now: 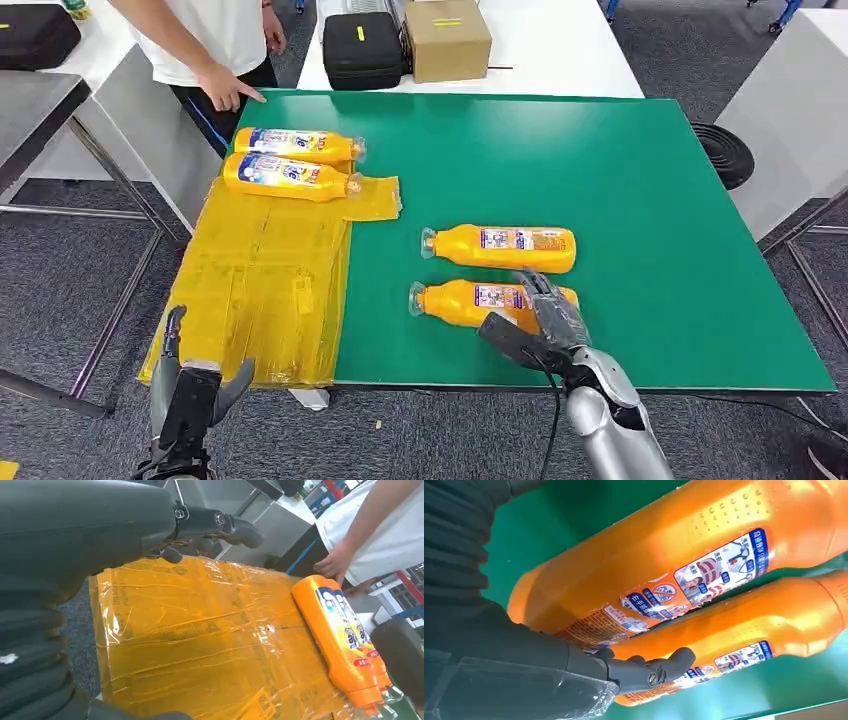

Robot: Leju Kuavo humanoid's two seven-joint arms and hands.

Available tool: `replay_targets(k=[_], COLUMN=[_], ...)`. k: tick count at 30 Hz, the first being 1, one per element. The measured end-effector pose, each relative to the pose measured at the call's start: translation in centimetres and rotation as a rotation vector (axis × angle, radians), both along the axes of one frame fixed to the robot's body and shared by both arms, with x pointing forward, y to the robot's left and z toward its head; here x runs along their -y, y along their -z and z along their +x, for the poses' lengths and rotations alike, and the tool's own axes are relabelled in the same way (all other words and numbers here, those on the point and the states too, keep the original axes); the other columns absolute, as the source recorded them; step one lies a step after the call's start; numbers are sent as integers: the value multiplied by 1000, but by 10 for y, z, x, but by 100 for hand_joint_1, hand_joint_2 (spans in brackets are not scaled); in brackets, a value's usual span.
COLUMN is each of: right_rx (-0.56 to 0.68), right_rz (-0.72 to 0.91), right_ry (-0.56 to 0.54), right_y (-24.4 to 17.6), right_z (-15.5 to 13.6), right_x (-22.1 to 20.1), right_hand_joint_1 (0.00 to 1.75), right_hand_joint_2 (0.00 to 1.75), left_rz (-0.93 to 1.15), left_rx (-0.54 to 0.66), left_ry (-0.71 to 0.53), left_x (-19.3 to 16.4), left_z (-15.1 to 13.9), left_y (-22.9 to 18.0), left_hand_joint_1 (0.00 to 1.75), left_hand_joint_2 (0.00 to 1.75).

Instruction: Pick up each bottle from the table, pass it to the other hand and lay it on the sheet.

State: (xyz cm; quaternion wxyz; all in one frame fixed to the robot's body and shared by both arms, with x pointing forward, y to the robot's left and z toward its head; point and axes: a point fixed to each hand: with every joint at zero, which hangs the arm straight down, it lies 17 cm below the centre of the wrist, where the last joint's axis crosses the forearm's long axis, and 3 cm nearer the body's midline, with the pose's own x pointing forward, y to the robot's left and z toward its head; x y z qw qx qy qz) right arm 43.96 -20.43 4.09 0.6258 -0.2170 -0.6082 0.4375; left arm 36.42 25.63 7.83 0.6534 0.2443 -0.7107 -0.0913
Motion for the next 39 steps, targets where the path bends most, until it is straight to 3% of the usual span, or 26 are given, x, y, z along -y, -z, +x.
replay_targets(k=[39], right_rx=[-6], right_rz=[37], right_ry=[-108], right_y=[-12], right_z=[1], right_x=[15], right_hand_joint_1=[0], right_hand_joint_2=[175], left_rz=[-15], left_rx=[16], left_ry=[3], left_x=[-3], left_z=[0], left_y=[2], left_hand_joint_1=[0], left_hand_joint_2=[175])
